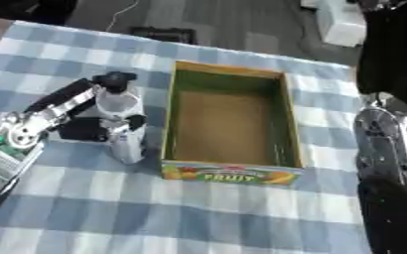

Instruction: Pick up objects on the table and place them in the box.

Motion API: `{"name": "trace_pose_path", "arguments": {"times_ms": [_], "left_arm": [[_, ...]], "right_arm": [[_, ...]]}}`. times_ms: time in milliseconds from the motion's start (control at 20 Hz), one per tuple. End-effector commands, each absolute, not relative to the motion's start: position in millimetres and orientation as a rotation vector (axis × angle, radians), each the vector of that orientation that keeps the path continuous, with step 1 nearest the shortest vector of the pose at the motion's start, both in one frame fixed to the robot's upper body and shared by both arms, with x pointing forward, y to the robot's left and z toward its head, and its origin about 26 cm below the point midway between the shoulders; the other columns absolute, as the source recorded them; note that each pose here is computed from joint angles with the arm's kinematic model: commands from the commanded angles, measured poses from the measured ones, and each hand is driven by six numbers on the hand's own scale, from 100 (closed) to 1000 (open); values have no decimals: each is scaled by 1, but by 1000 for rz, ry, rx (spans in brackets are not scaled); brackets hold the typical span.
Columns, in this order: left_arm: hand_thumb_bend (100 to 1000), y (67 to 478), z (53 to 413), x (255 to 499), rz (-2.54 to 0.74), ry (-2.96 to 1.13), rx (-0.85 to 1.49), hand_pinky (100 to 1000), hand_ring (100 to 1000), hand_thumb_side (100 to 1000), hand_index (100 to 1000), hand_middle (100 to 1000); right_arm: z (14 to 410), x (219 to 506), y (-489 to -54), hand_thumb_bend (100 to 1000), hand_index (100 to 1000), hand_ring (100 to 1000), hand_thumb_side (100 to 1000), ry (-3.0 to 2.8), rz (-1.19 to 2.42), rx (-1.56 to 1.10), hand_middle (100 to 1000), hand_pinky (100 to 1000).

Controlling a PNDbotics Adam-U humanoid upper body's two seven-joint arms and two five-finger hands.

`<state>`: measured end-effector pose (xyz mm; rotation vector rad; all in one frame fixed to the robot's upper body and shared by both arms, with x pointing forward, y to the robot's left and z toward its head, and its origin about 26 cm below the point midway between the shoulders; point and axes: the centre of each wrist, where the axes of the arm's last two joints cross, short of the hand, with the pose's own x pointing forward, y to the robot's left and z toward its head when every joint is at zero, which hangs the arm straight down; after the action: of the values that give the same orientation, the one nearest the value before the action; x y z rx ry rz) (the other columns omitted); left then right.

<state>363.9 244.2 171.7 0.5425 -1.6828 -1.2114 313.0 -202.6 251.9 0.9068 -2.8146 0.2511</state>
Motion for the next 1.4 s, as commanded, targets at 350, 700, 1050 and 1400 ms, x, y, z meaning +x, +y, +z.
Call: {"name": "trace_pose_path", "arguments": {"times_ms": [350, 700, 1050, 1400], "left_arm": [[100, 246, 164, 368, -1088, -1745, 693, 100, 100, 728, 517, 100], [100, 243, 168, 368, -1012, -1942, 861, 100, 100, 677, 428, 100], [100, 200, 245, 348, -952, -2334, 960, 100, 100, 668, 393, 100], [100, 175, 278, 349, -960, -2479, 909, 100, 100, 668, 382, 100]], "right_arm": [[261, 311, -202, 100, 662, 435, 790, -2844, 260, 928, 517, 405], [261, 311, -201, 100, 662, 434, 789, -2843, 247, 931, 516, 405], [262, 311, -200, 100, 660, 432, 788, -2846, 235, 943, 515, 404], [265, 311, -195, 100, 658, 430, 785, -2848, 212, 993, 514, 403]]}}
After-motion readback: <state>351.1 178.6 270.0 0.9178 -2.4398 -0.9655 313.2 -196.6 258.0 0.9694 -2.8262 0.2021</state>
